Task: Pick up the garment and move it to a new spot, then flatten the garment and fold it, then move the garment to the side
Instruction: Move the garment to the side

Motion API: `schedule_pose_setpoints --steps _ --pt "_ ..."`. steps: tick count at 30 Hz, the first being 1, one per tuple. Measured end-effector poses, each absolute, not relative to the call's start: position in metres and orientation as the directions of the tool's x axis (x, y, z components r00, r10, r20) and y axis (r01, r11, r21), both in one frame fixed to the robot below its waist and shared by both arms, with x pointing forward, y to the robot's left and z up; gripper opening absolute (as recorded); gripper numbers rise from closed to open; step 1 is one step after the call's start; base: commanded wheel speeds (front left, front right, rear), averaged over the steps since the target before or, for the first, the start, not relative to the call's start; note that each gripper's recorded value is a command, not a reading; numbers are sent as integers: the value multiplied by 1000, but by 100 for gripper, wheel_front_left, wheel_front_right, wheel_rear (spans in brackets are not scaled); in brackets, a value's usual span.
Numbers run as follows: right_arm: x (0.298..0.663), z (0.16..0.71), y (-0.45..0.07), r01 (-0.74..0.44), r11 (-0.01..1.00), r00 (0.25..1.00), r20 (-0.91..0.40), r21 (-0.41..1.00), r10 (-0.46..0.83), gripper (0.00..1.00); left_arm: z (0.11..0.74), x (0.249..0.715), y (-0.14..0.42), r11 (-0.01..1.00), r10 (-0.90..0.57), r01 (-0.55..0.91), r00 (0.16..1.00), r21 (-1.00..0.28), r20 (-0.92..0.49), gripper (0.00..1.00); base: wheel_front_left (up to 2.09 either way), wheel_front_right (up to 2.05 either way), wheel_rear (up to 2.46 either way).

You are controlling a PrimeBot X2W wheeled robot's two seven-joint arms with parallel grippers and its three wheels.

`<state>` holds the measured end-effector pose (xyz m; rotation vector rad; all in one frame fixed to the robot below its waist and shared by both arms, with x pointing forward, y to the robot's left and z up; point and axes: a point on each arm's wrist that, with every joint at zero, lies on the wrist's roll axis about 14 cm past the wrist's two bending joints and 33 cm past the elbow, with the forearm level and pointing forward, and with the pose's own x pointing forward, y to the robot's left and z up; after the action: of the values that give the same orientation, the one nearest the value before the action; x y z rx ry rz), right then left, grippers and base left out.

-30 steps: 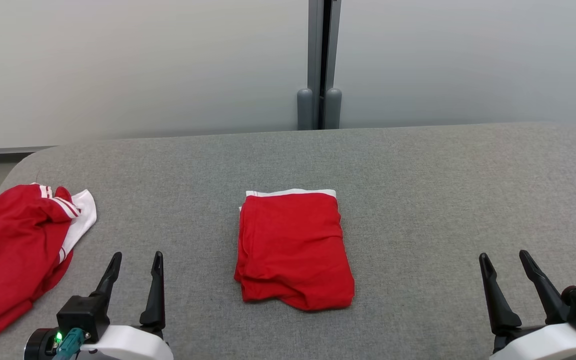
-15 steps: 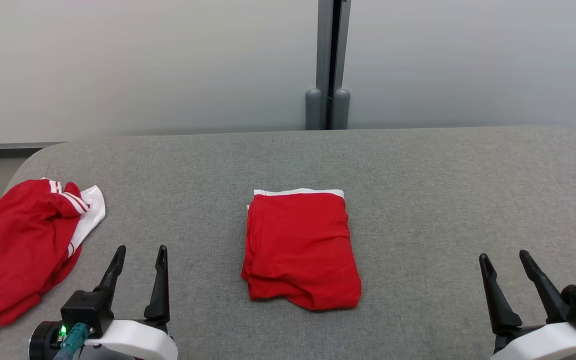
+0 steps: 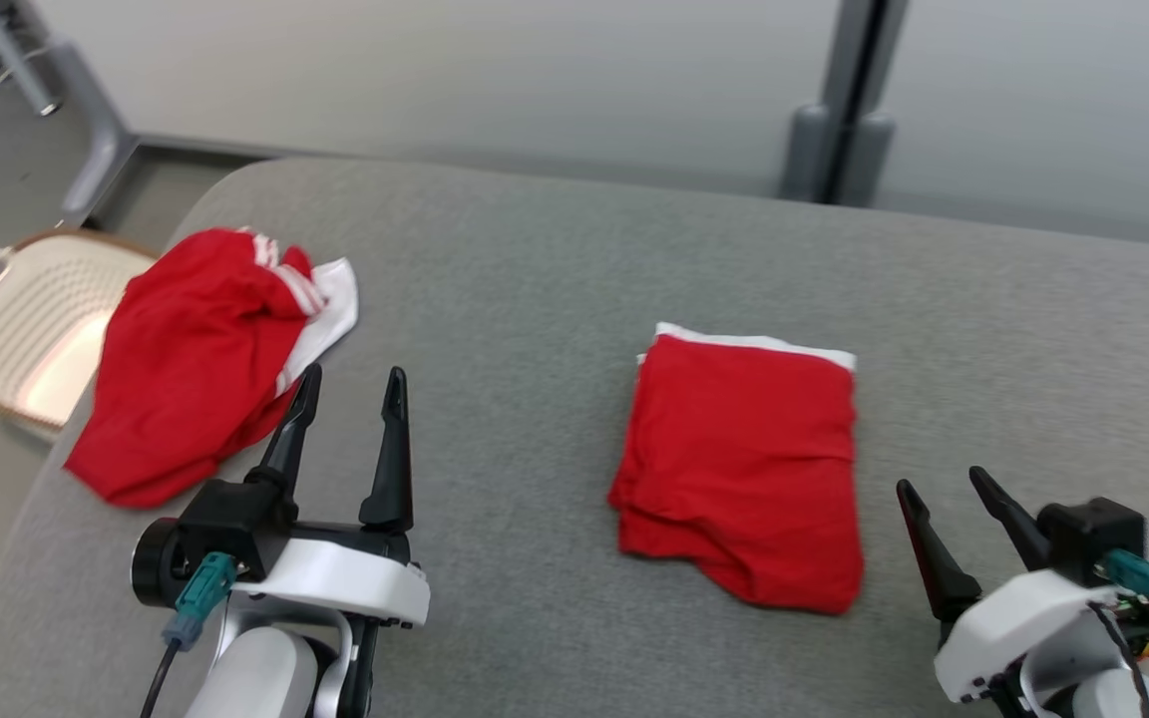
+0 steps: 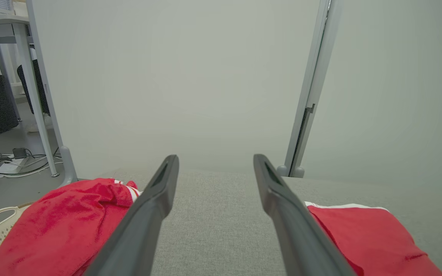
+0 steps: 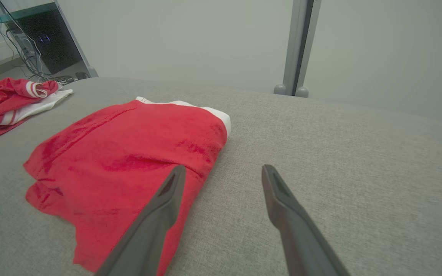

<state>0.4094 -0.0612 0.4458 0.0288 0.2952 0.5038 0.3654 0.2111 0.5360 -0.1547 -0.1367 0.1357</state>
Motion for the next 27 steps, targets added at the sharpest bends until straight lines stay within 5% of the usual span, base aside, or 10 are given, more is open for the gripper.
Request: schedule_pose_setpoints --steps 11,12,13,14,15,27 --pt "413 360 -3 -548 798 632 -501 251 591 100 514 364 237 962 241 -230 969 -149 60 100 0 0 0" --pt "414 357 -1 -547 796 622 -511 258 593 85 514 365 238 961 244 -233 968 -147 60 100 0 0 0" --pt "414 356 1 -539 795 615 -516 279 597 49 514 366 239 961 247 -236 967 -143 61 100 0 0 0" --pt "415 356 1 -536 794 613 -516 285 599 30 514 367 239 961 248 -237 967 -143 63 100 0 0 0" --pt "414 356 1 -538 794 611 -517 284 599 0 515 368 239 961 246 -235 967 -143 66 100 0 0 0" --pt "404 365 -28 -510 815 649 -500 275 574 0 522 399 203 988 115 -102 987 -114 109 100 0 0 0"
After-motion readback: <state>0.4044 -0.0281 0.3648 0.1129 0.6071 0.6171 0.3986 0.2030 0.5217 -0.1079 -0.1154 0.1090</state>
